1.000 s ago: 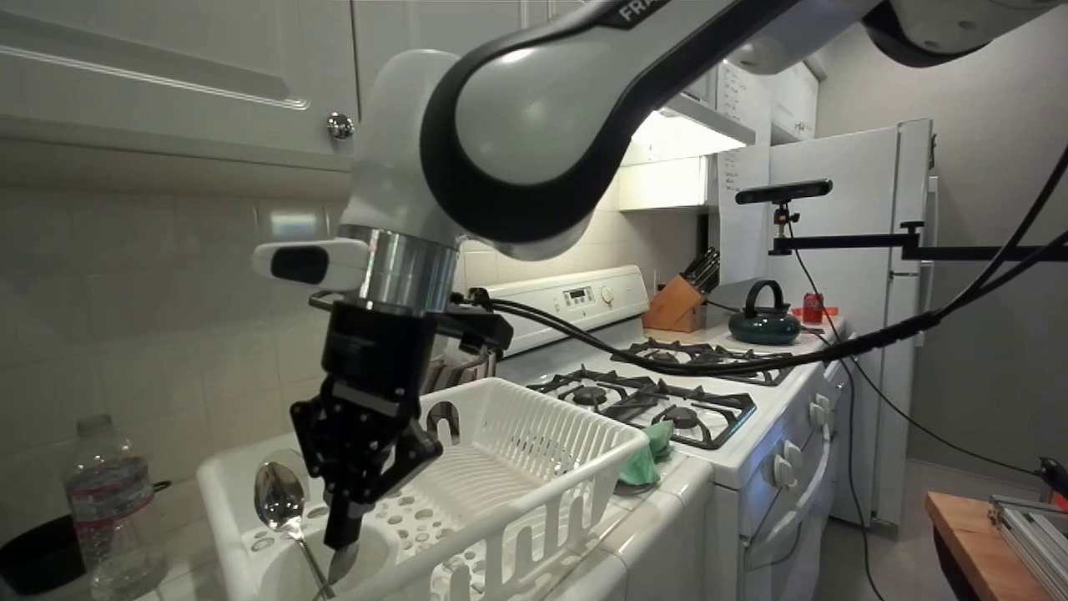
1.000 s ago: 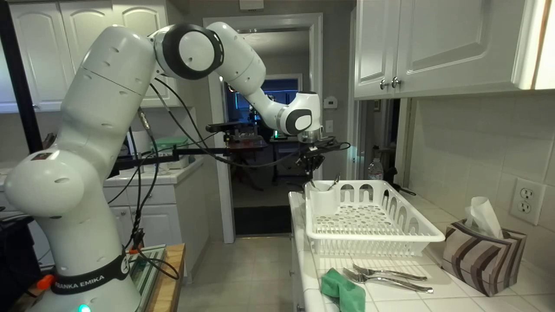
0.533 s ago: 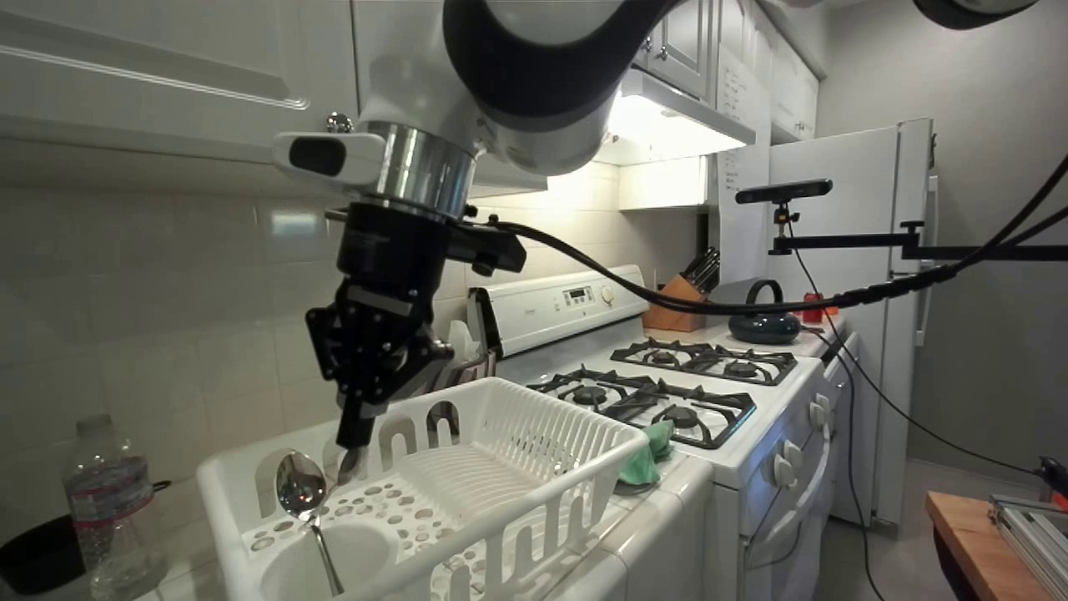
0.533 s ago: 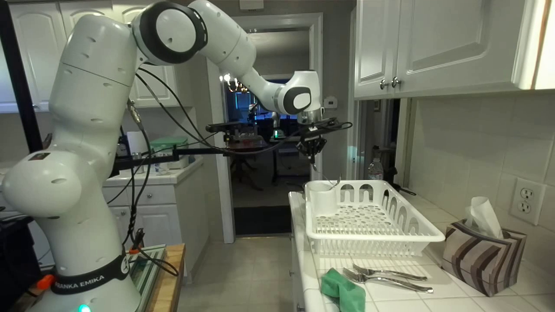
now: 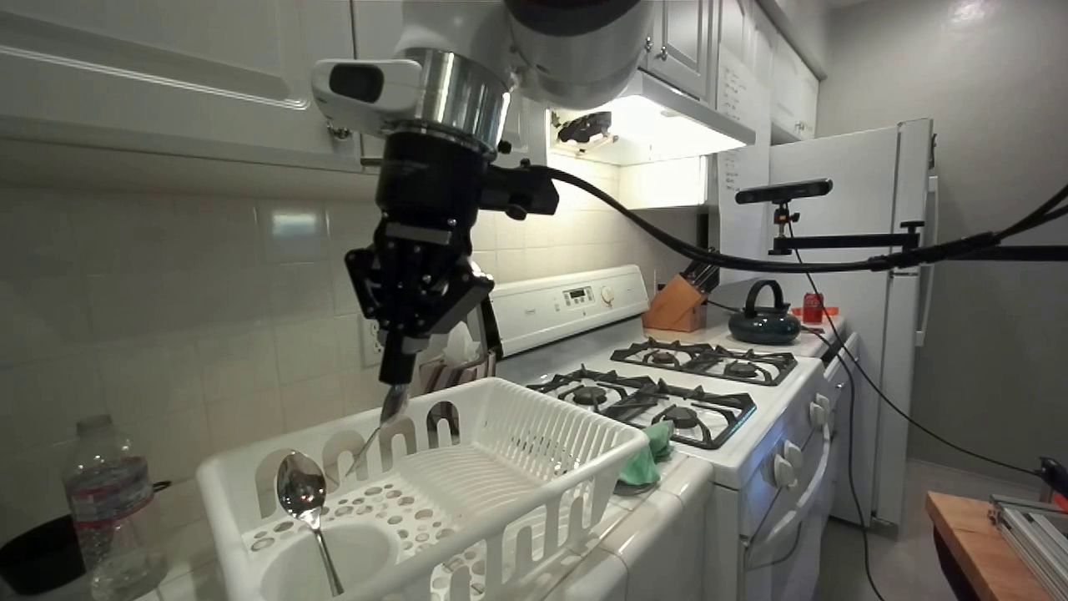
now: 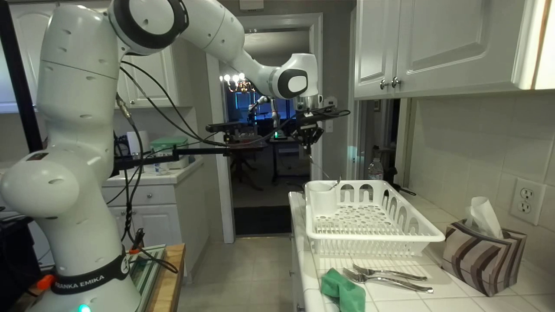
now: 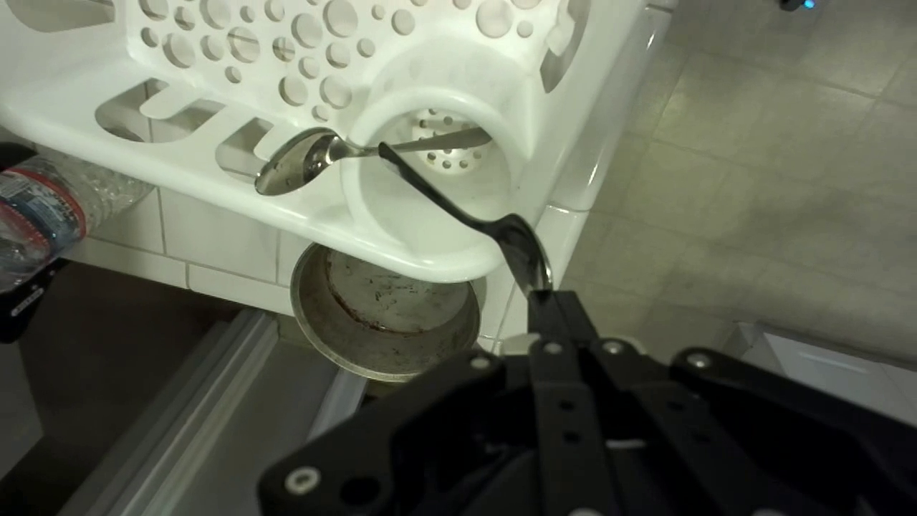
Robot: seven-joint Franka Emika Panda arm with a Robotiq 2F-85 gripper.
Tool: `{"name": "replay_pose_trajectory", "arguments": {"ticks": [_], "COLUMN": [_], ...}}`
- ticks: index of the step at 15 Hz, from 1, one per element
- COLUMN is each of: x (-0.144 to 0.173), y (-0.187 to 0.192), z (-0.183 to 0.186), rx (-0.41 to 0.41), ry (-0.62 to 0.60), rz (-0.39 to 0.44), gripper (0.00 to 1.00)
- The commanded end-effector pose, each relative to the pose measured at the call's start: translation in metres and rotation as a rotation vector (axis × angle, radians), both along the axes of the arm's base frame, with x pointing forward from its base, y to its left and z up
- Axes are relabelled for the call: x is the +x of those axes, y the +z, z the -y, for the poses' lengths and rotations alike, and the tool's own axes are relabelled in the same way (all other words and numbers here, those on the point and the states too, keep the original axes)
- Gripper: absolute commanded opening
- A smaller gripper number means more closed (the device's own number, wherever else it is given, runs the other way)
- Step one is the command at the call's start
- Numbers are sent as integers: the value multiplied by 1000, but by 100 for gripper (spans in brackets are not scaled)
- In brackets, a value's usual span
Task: Shift the spoons from the plate rack to the counter
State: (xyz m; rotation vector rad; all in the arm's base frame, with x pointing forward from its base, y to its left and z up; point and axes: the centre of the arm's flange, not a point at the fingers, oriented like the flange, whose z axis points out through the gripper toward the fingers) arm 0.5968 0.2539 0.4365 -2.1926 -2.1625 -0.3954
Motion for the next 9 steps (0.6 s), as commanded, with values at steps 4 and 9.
{"name": "replay_pose_trajectory", "arguments": {"ticks": [4, 9], "x": [-31, -39], "y": [27, 33], "z": [52, 106], "rx": [-20, -55], "ry": [-83, -172], "rz": [13, 36], "gripper": [0, 0]}}
